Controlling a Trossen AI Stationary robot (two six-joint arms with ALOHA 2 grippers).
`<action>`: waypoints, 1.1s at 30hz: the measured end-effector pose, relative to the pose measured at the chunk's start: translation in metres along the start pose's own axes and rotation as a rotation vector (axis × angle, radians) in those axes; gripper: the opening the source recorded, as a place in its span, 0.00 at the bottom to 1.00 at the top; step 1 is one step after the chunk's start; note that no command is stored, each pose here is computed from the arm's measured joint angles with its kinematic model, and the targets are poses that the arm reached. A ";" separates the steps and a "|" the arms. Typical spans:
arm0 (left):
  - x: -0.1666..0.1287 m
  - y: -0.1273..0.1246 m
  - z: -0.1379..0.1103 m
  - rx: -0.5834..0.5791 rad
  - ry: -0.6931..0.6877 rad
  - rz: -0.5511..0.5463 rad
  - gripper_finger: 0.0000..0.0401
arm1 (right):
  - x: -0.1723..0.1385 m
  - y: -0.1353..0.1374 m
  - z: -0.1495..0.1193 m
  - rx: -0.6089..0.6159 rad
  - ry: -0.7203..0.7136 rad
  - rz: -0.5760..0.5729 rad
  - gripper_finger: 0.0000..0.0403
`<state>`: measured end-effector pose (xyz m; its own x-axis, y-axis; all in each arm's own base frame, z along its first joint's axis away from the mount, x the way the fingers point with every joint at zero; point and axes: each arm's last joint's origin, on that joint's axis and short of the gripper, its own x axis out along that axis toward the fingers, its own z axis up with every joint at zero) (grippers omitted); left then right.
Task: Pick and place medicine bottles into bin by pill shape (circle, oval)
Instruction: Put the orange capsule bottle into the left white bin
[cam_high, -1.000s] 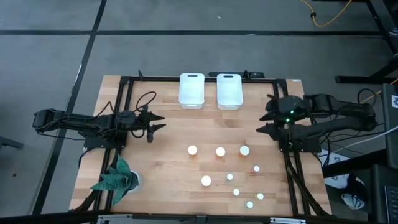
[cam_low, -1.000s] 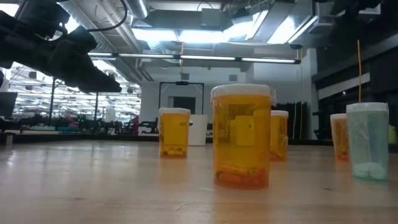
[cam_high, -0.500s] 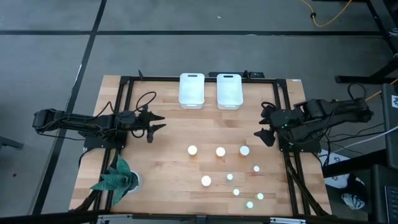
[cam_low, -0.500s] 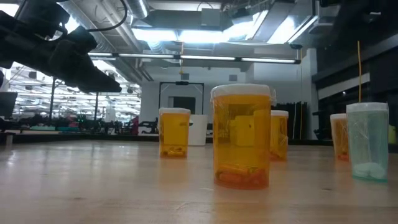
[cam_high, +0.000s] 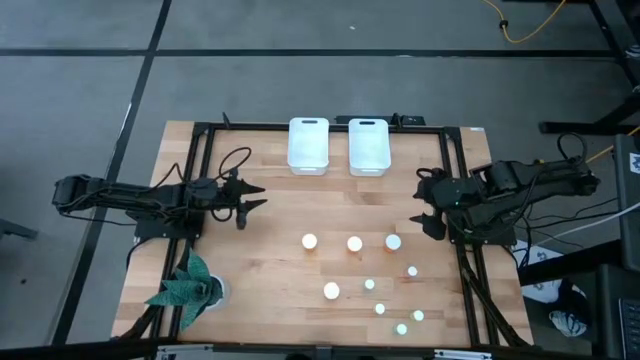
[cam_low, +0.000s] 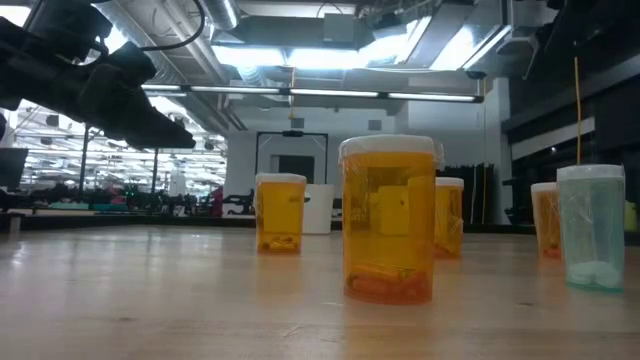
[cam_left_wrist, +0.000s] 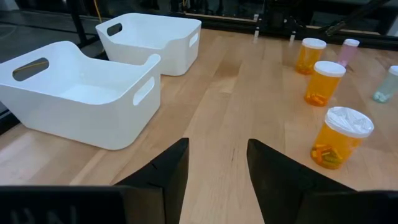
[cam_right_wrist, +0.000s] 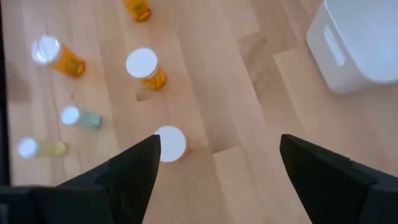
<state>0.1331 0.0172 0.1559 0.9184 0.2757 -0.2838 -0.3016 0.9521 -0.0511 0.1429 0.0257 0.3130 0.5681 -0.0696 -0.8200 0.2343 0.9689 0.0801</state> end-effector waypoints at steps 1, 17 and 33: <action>0.000 0.000 0.000 0.000 0.000 0.001 0.39 | 0.000 0.000 0.000 -0.030 0.000 0.000 0.82; 0.000 0.000 0.000 0.096 -0.001 0.001 0.39 | 0.000 0.000 0.000 -0.041 0.000 -0.001 0.82; 0.000 0.000 0.000 0.095 -0.001 0.001 0.39 | 0.000 0.001 0.002 -0.028 -0.022 0.009 0.82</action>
<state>0.1331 0.0173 0.1560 0.9185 0.2764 -0.2827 -0.2765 0.9602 0.0405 0.1448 0.0260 0.3141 0.5877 -0.0661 -0.8064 0.2076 0.9756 0.0713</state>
